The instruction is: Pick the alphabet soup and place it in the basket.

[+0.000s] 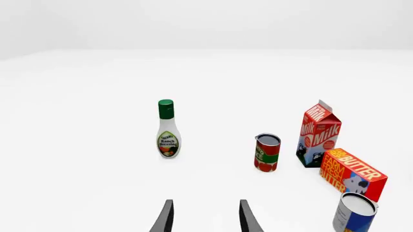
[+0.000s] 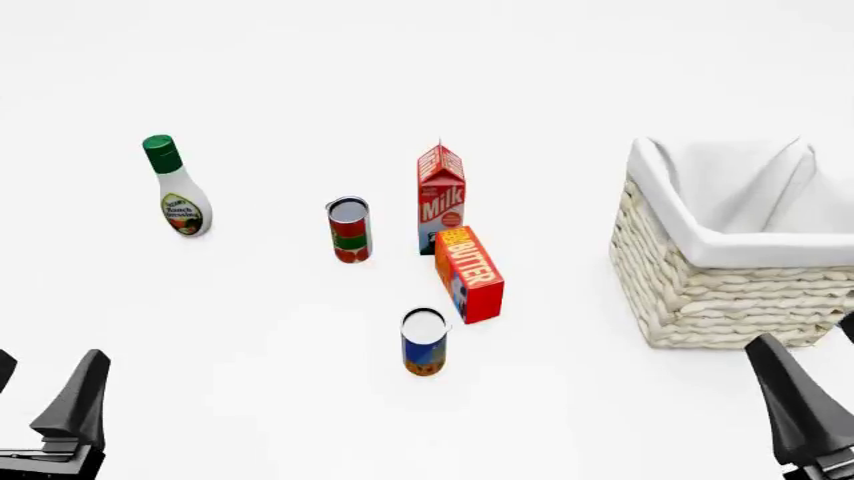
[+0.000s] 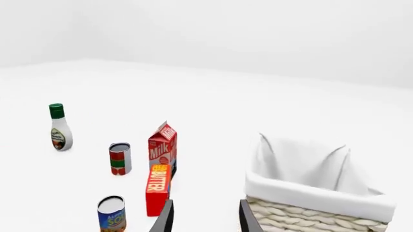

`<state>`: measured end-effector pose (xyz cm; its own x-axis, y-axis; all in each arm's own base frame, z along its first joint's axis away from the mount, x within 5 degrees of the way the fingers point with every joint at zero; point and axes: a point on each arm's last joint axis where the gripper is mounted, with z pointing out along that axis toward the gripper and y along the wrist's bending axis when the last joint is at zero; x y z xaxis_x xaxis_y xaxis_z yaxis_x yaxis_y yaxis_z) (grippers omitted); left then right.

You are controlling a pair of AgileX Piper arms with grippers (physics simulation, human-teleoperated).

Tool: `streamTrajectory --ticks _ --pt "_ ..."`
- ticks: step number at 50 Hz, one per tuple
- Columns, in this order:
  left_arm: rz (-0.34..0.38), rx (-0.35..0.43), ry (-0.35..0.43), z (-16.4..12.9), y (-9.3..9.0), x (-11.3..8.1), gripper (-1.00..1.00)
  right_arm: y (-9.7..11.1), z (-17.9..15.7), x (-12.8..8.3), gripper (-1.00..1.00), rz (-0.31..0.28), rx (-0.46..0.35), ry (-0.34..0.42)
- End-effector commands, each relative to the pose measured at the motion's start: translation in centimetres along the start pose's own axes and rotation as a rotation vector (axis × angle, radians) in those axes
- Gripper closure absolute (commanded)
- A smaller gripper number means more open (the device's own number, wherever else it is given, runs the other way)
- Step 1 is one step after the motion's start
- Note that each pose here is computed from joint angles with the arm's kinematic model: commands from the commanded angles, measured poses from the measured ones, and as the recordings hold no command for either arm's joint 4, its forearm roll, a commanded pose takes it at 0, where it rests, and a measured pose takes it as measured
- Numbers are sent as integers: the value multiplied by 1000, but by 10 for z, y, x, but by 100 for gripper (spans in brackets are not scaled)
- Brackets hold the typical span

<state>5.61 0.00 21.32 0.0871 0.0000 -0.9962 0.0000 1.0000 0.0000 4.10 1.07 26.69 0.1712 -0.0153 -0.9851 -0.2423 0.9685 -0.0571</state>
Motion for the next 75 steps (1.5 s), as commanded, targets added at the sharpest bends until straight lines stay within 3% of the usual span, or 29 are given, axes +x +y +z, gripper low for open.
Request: streamTrajectory --ticks 1,37,75 --pt "0 0 0 0 0 0 -100 3 -1 -6 -100 -6 -70 -8" --pt "0 0 0 0 0 0 -100 23 50 -7 -100 -11 -247 -1" --pt "0 0 0 0 0 0 -100 62 100 6 -100 3 -406 31"
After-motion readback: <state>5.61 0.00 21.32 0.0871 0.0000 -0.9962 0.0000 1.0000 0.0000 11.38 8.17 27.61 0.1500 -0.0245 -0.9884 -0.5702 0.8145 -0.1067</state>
